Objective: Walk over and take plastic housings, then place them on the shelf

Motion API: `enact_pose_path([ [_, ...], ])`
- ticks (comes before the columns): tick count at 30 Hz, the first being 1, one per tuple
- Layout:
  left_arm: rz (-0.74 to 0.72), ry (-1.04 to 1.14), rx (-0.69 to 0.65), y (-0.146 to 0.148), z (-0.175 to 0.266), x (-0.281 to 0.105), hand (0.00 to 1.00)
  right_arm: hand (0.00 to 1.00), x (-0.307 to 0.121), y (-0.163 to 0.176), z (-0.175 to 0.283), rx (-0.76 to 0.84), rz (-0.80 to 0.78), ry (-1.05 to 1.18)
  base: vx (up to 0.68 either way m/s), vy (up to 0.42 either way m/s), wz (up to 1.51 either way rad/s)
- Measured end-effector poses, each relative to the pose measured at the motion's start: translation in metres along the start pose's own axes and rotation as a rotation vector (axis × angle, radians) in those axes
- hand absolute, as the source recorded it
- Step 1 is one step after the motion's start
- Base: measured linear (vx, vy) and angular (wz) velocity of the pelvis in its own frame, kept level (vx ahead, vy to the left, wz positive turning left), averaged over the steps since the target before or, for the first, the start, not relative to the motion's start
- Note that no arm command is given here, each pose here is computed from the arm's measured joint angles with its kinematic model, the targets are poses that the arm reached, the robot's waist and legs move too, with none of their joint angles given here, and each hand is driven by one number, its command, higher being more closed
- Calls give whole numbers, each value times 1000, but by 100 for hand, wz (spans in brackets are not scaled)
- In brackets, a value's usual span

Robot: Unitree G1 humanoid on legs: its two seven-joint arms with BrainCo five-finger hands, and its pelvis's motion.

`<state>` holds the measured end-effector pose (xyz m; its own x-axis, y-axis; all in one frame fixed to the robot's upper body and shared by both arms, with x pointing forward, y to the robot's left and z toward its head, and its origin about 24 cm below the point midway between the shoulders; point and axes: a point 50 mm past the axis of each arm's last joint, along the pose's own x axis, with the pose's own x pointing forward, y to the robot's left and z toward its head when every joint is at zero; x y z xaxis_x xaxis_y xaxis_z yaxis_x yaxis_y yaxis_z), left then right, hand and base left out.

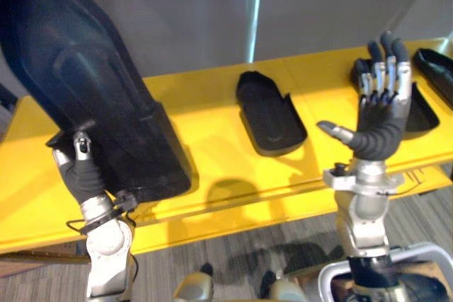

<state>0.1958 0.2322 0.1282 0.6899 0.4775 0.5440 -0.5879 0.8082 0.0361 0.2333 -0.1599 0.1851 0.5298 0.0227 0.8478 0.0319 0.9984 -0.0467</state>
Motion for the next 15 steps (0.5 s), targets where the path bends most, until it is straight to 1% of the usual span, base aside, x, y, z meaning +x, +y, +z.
enact_pose_path([
  [2,10,39,50,10,-5,-1,100,0,-1,-1,-2,-30,-18,19,-45,18,21],
  [5,-3,122,130,27,-15,-4,100,0,-11,-12,-8,-105,-66,96,-40,21,12],
  [7,-38,187,167,33,-22,-6,100,0,-23,-27,-9,-174,-109,161,-30,26,-5],
  [9,-81,265,207,38,-31,-7,100,0,-35,-49,-8,-257,-171,222,-20,32,-25],
  [11,-112,356,248,44,-44,-7,100,0,-43,-67,-6,-293,-219,263,-7,43,-43],
  [13,-124,511,295,53,-71,-11,100,0,-50,-85,-1,-346,-261,292,7,56,-53],
  [15,-113,610,294,57,-87,-12,100,0,-59,-97,2,-378,-283,328,20,43,-50],
])
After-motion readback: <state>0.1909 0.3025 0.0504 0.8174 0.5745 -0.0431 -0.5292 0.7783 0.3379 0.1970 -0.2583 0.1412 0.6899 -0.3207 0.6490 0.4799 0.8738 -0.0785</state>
